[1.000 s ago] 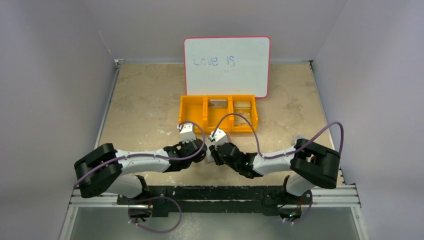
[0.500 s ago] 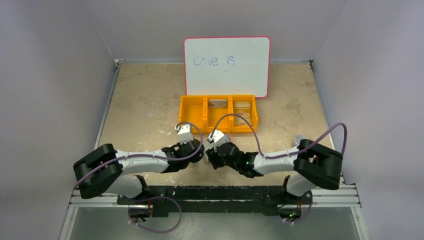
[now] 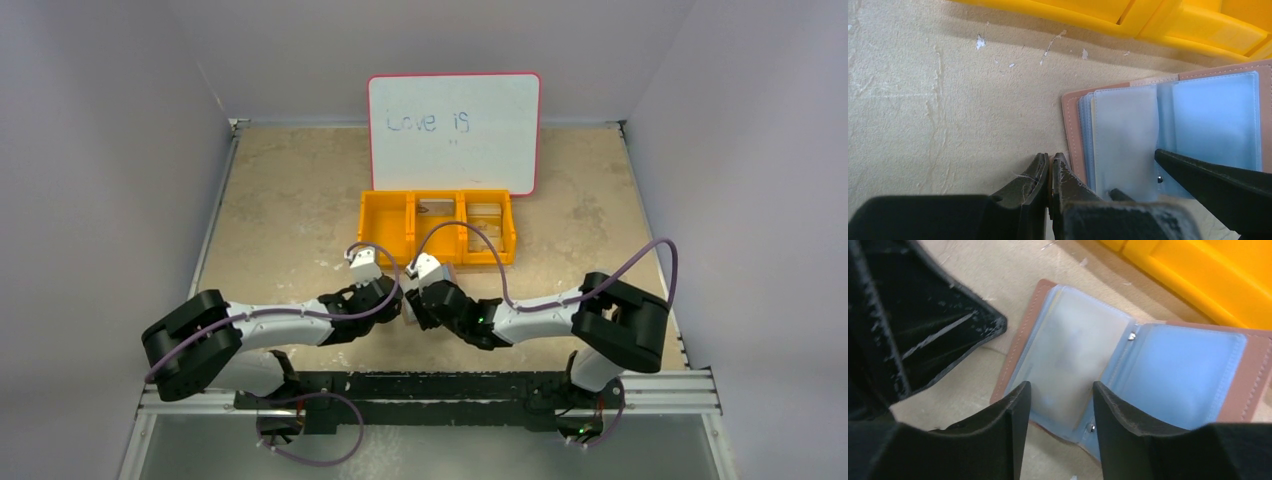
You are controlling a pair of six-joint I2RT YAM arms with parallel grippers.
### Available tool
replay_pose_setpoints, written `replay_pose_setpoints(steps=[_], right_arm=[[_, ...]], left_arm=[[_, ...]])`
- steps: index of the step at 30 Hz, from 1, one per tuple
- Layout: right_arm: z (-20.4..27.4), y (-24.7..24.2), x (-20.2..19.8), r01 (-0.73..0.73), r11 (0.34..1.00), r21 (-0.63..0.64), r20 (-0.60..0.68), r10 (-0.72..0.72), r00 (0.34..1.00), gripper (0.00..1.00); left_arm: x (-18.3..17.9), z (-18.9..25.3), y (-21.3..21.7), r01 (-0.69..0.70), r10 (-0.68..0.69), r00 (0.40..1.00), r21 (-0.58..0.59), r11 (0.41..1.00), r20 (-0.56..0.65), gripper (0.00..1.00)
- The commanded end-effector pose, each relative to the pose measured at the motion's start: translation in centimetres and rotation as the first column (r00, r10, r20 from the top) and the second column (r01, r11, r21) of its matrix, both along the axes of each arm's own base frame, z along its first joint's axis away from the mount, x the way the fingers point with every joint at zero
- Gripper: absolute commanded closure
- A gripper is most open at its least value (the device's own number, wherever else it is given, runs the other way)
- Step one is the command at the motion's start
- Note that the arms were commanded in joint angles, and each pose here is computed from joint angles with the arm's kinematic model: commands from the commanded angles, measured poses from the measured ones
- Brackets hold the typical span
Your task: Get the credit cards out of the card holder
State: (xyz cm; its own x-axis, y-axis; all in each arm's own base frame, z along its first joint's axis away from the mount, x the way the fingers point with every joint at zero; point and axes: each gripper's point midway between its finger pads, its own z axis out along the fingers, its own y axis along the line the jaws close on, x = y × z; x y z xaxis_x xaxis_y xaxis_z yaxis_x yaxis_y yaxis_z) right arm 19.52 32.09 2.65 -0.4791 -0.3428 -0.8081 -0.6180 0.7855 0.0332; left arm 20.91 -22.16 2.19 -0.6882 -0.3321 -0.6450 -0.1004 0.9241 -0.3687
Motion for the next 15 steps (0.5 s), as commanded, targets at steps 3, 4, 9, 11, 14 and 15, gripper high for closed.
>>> replay_pose_setpoints(steps=[3,4,9,11,14,15], right_arm=[[-1.3,-1.7,0.6,0.085,0.993,-0.081,0.003,-0.085,0.996,0.6],[-1.3,-1.8,0.7,0.093,0.992,-0.081,0.004,-0.093,0.996,0.62],[-0.8,-1.6,0.5,0.101,0.994,-0.049,-0.013,-0.101,0.995,0.62],[0.5,-0.3,-0.3,0.028,0.999,0.015,-0.025,-0.028,0.999,0.52],[2.0,0.3,-0.9,-0.015,0.997,0.077,-0.028,0.017,0.999,0.38],[2.3,0.3,-0.9,-0.019,0.997,0.081,-0.026,0.021,0.999,0.35]], left_arm=[[0.4,0.9,-0.5,-0.004,0.005,1.0,-0.046,0.999,0.021,1.0],[0.4,0.9,-0.5,-0.005,0.006,1.0,-0.045,0.999,0.022,1.0],[0.4,0.9,-0.2,-0.015,0.016,1.0,-0.046,0.999,0.026,1.0],[0.4,0.9,-0.1,-0.017,0.018,1.0,-0.046,0.999,0.025,1.0],[0.4,0.8,0.0,-0.018,0.02,0.999,-0.046,0.999,0.026,1.0],[0.4,0.9,0.0,-0.019,0.021,0.999,-0.047,0.999,0.026,1.0]])
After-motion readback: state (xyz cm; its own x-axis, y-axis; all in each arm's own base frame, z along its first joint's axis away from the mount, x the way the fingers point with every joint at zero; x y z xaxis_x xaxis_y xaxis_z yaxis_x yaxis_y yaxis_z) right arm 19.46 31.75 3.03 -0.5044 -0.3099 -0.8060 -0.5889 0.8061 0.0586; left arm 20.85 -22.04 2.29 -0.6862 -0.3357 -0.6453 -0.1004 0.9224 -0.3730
